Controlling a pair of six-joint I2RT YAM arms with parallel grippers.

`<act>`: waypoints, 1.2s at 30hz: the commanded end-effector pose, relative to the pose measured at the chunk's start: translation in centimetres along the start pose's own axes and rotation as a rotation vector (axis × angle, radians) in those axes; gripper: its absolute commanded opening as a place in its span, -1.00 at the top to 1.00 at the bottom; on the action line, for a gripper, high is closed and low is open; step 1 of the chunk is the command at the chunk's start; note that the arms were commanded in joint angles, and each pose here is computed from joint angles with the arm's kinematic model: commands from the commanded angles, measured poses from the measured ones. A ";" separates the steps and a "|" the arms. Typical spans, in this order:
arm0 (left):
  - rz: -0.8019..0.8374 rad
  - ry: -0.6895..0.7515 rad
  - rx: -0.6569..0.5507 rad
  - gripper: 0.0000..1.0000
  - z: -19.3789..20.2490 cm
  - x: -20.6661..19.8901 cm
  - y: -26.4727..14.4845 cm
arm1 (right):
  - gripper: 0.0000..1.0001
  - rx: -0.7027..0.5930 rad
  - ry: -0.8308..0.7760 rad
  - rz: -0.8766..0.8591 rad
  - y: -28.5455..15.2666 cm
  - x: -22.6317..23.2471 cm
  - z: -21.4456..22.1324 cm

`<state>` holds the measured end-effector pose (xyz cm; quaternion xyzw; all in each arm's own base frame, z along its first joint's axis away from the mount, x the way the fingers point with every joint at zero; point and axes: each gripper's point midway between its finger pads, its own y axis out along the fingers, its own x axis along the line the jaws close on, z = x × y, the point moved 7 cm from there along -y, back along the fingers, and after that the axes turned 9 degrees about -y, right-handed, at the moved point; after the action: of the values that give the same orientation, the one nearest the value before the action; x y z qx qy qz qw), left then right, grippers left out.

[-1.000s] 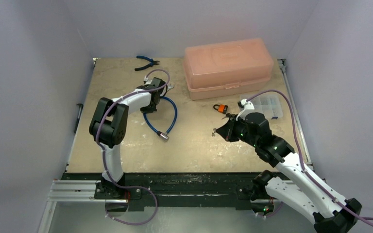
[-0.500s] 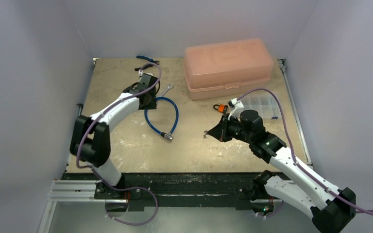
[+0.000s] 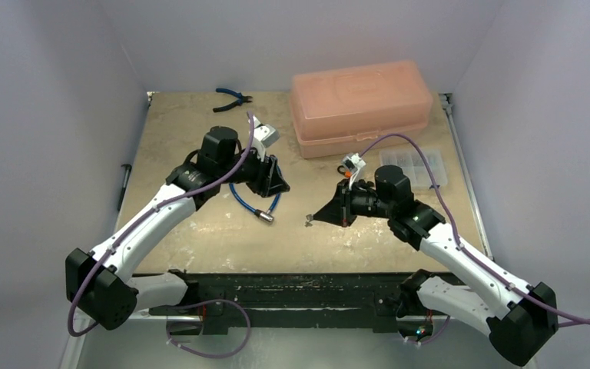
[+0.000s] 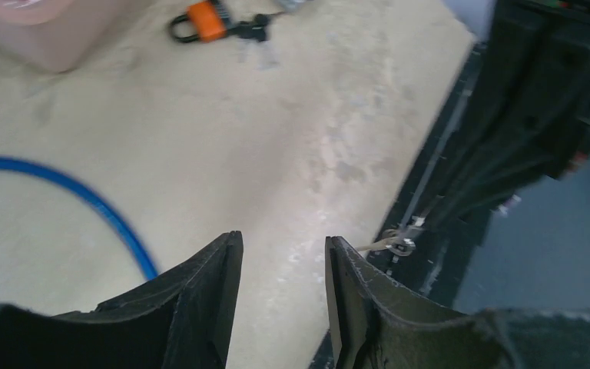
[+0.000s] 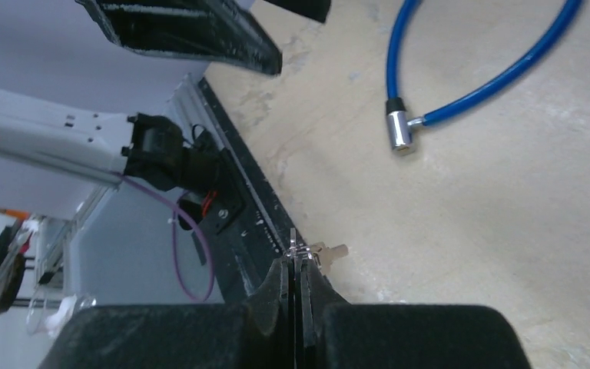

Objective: Unlock with the key

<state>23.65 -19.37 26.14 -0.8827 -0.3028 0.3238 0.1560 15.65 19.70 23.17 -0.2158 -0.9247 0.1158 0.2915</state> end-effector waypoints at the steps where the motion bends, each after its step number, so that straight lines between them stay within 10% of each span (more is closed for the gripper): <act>1: 0.386 0.118 0.046 0.07 0.7 -4.3 -0.6 | 1.00 -0.036 -0.113 -0.182 -0.4 2.6 -2.3; 27: 0.676 0.156 0.235 0.35 5.1 -8.3 0.6 | 1.00 -0.015 -0.194 -0.329 -0.4 4.4 -2.3; 36: 0.640 0.150 0.272 0.81 6.0 -8.2 1.6 | 1.00 -0.013 -0.193 -0.325 -0.3 4.3 -2.1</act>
<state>15.27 -25.02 24.98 -0.9182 0.0446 0.3473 0.1851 13.48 21.22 25.20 -0.0705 -0.9601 0.1034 0.2499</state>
